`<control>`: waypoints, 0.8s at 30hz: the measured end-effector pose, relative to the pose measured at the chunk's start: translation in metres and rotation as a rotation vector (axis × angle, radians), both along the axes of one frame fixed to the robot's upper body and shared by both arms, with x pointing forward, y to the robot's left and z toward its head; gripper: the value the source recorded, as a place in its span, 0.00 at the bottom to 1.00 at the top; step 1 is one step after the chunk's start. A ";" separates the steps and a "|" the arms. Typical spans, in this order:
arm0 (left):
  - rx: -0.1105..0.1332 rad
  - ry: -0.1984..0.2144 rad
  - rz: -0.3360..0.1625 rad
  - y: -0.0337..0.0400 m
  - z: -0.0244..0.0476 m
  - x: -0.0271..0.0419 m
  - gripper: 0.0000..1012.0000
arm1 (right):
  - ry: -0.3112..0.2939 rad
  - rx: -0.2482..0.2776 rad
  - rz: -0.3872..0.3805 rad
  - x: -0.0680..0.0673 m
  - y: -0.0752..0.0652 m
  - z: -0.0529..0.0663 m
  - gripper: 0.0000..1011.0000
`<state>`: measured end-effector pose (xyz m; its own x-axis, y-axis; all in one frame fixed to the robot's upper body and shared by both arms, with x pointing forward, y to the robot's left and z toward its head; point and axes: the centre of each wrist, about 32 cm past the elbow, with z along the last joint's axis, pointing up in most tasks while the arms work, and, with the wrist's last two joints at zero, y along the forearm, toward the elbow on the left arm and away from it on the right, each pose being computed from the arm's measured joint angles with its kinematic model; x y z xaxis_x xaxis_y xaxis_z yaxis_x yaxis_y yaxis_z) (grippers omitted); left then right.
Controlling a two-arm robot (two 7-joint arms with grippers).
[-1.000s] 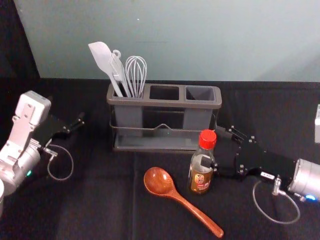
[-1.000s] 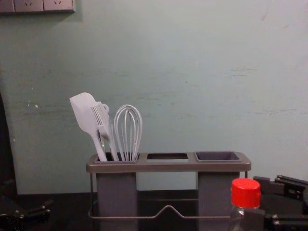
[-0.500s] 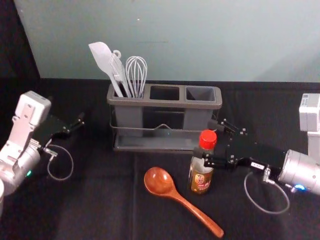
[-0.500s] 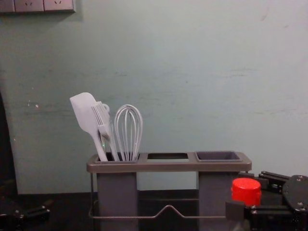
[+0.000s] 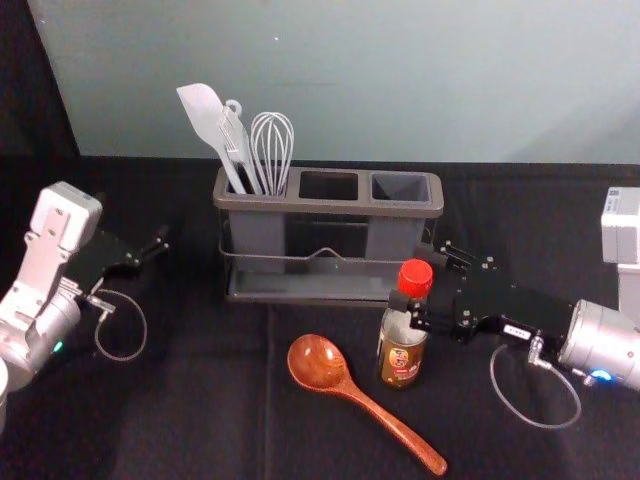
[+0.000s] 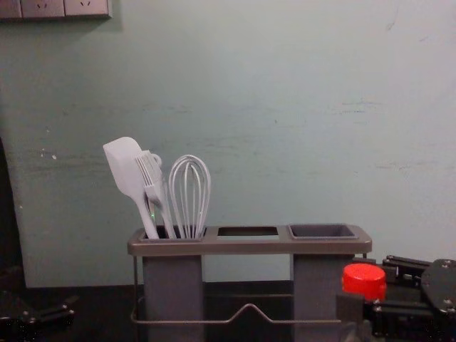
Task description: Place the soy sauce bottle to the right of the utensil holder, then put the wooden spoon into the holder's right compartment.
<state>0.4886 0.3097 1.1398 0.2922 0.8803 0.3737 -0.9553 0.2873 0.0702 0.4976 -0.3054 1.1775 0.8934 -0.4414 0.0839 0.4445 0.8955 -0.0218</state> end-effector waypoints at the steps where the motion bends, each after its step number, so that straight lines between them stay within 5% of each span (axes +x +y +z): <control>1: 0.000 0.000 0.000 0.0000 0.0000 0.0000 0.99 | 0.000 0.000 0.000 0.000 0.000 0.000 0.80; 15: 0.000 0.000 0.000 0.0000 0.0000 0.0000 0.99 | -0.001 0.001 0.002 0.000 -0.001 0.000 0.39; 24: 0.000 0.000 0.000 0.0000 0.0000 0.0000 0.99 | -0.011 0.007 0.002 -0.002 -0.002 0.002 0.38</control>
<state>0.4886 0.3097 1.1398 0.2922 0.8803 0.3738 -0.9553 0.2873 0.0702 0.4956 -0.3075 1.1798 0.8932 -0.4405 0.0904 0.4431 0.8964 -0.0102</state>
